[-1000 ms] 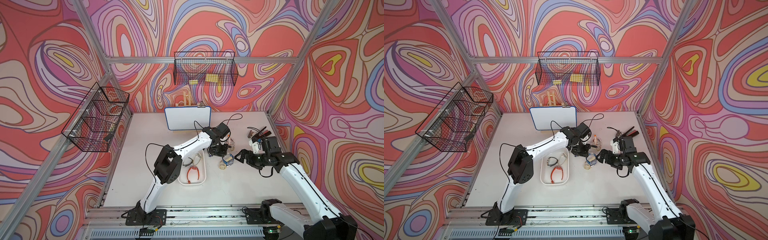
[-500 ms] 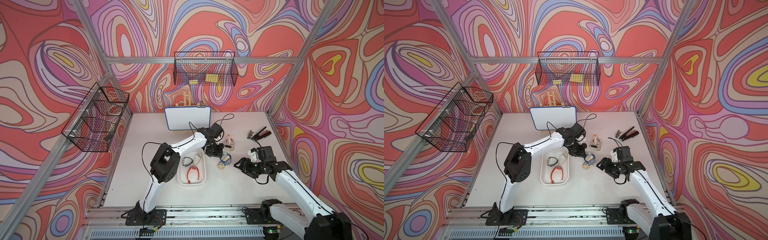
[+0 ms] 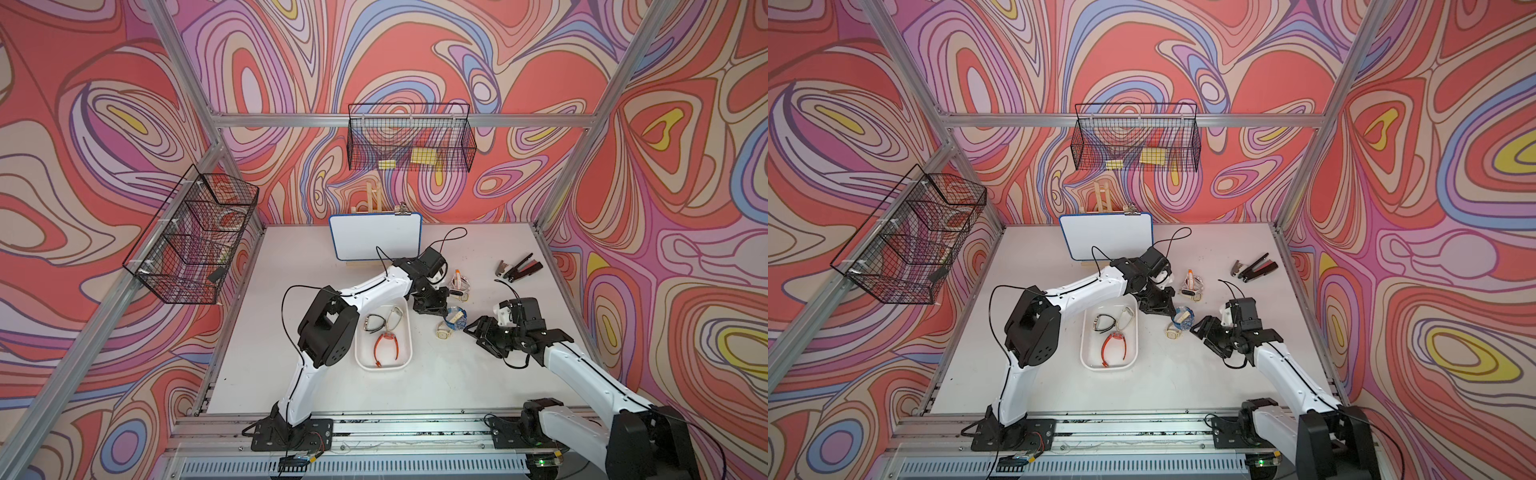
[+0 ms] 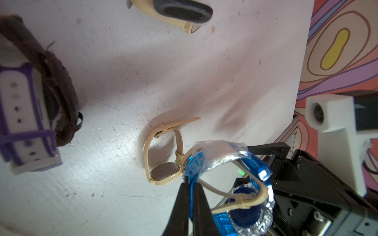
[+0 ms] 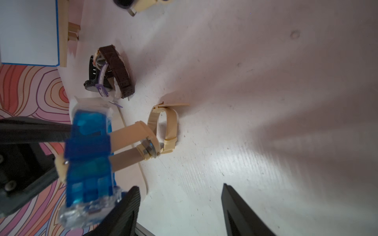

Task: Put the watch into the storage box
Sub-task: Pick up the watch at the center of the board.

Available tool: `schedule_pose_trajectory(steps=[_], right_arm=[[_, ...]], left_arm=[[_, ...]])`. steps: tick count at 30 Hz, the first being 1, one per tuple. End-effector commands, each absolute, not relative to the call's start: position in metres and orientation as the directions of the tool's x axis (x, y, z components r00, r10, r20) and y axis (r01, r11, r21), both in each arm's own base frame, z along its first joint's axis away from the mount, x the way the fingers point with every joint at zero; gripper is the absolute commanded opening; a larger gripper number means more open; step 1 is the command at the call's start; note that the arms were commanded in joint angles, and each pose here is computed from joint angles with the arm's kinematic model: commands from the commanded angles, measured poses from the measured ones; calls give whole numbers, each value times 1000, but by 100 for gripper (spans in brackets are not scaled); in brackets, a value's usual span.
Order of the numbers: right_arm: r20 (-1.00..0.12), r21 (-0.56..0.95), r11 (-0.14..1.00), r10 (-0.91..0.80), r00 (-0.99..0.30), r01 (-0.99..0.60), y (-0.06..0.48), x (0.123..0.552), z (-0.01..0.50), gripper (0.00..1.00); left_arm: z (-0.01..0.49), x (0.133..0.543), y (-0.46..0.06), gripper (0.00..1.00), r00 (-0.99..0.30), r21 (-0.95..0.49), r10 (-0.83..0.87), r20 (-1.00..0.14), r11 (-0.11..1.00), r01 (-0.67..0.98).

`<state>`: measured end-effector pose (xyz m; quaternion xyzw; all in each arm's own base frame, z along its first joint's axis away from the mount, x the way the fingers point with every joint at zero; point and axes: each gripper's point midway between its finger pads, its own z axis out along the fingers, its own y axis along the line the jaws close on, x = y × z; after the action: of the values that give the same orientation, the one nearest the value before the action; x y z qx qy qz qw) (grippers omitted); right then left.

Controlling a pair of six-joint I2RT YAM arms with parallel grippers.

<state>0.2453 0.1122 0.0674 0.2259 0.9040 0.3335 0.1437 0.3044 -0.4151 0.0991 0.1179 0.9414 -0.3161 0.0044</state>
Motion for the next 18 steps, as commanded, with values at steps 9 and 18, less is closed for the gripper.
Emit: schedule_pose_trajectory(steps=[9, 18], right_arm=[[-109, 693, 639, 550, -828, 333, 114, 262, 49, 69], [-95, 697, 625, 565, -819, 350, 115, 270, 36, 70]], left_arm=[[119, 300, -424, 0, -975, -664, 199, -102, 716, 216], [117, 299, -428, 0, -980, -695, 181, -88, 694, 191]])
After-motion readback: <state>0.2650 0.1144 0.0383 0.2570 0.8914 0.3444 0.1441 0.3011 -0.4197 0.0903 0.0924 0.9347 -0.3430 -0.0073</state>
